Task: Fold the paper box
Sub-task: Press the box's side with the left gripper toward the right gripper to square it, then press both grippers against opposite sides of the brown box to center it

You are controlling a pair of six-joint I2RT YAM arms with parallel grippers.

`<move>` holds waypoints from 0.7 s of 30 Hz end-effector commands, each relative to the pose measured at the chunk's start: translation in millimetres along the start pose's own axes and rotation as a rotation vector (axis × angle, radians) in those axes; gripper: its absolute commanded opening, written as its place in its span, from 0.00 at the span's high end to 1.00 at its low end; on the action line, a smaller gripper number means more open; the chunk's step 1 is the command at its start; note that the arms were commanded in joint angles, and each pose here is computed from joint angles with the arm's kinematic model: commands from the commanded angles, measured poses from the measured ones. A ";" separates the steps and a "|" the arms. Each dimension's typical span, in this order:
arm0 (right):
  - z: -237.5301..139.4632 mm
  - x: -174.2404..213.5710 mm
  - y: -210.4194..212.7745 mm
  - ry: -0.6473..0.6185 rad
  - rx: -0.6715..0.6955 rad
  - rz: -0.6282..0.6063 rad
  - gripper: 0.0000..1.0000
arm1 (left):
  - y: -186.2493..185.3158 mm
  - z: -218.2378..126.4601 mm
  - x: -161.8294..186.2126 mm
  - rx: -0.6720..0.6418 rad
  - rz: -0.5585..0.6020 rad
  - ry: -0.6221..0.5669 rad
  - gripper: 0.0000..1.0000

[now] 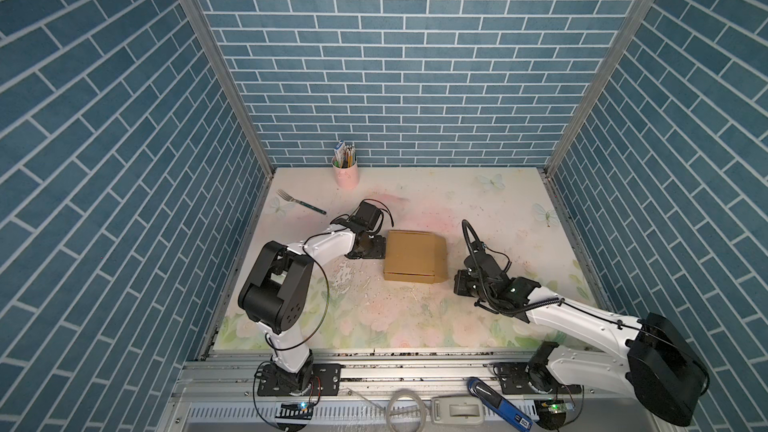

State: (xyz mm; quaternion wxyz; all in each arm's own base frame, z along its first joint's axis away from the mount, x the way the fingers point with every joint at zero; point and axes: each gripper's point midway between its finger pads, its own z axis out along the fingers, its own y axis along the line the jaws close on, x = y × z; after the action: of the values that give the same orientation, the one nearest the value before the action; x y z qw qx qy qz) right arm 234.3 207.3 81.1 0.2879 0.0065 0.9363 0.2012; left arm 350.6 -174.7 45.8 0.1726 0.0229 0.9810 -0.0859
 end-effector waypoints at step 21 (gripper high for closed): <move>55.4 -2.5 15.4 0.179 0.108 -0.109 0.89 | -8.5 27.6 23.6 -0.051 0.066 0.069 0.28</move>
State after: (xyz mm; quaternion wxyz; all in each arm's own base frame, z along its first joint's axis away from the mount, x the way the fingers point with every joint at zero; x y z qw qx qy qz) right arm 265.3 236.5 48.5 0.2215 -0.0408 0.9658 0.1283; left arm 342.2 -177.2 21.3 0.1516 0.0429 0.9863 -0.0494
